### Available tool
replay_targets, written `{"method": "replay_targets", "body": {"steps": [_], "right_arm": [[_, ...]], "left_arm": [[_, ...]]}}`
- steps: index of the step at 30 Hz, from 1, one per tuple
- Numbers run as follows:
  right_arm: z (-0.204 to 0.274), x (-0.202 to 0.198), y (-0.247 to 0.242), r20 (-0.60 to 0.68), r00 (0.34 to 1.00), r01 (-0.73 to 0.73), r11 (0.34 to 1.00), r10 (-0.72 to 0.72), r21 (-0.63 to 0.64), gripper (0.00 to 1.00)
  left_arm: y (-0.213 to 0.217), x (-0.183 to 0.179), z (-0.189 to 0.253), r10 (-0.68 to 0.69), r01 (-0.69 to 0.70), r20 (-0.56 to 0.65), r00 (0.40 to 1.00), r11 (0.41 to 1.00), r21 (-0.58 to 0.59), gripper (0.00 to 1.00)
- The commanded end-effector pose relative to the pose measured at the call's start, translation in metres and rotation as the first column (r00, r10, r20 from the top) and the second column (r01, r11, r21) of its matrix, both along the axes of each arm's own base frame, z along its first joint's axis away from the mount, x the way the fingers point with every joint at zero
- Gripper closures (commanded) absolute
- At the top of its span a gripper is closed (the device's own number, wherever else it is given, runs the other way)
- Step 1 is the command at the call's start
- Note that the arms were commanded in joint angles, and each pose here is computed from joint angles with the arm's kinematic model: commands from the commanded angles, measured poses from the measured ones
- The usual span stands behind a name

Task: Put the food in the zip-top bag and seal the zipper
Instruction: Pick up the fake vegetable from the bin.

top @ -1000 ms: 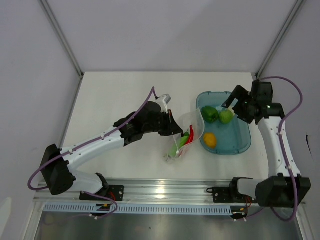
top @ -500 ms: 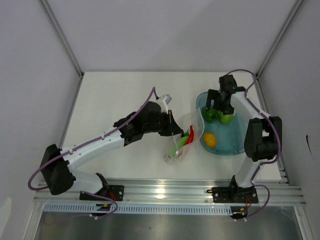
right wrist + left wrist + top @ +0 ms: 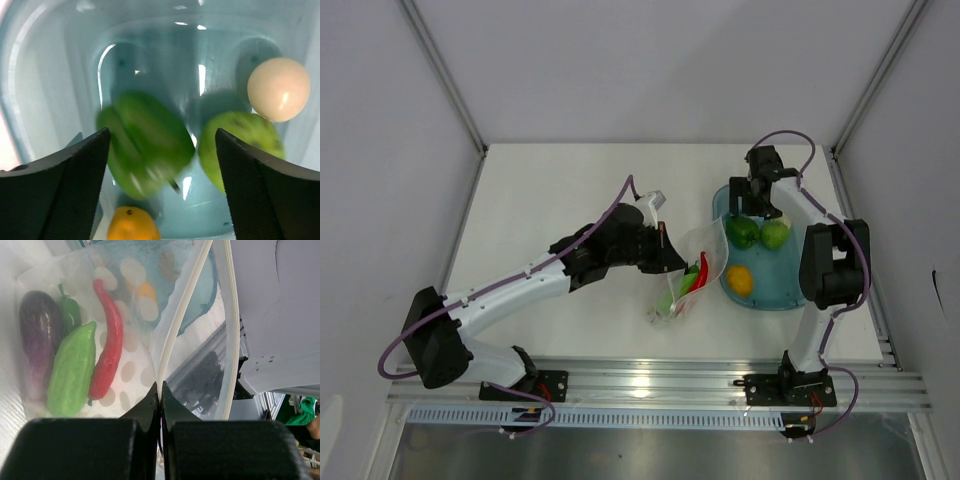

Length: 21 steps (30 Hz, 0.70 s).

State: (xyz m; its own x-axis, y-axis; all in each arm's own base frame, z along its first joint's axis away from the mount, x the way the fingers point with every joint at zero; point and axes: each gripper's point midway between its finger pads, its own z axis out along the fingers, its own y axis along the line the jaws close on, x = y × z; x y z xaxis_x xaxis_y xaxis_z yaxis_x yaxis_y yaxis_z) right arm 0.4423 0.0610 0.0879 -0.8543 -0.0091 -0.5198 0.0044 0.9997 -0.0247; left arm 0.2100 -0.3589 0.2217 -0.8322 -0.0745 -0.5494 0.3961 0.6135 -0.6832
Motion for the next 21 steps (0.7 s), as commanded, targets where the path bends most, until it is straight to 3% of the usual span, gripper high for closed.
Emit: {"method": "replay_targets", "body": {"steps": [1, 10, 16, 21], "right_arm": [[-0.007, 0.004, 0.004, -0.015, 0.999, -0.051, 0.999, 0.051, -0.003, 0.16], [-0.021, -0.009, 0.018, -0.048, 0.996, -0.067, 0.997, 0.068, 0.031, 0.16], [-0.011, -0.020, 0.013, -0.033, 0.998, -0.050, 0.998, 0.051, 0.023, 0.04], [-0.011, -0.032, 0.009, -0.048, 0.997, -0.053, 0.998, 0.054, 0.021, 0.03]], "left_arm": [[-0.004, 0.004, 0.009, -0.012, 0.013, 0.033, 0.999, 1.000, -0.027, 0.99], [-0.003, 0.004, 0.007, -0.012, 0.013, 0.028, 1.000, 1.000, -0.021, 0.99], [-0.003, 0.004, 0.005, -0.012, 0.013, 0.025, 1.000, 1.000, -0.017, 0.99], [-0.004, 0.003, 0.003, -0.015, 0.015, 0.018, 1.000, 1.000, -0.022, 0.99]]}}
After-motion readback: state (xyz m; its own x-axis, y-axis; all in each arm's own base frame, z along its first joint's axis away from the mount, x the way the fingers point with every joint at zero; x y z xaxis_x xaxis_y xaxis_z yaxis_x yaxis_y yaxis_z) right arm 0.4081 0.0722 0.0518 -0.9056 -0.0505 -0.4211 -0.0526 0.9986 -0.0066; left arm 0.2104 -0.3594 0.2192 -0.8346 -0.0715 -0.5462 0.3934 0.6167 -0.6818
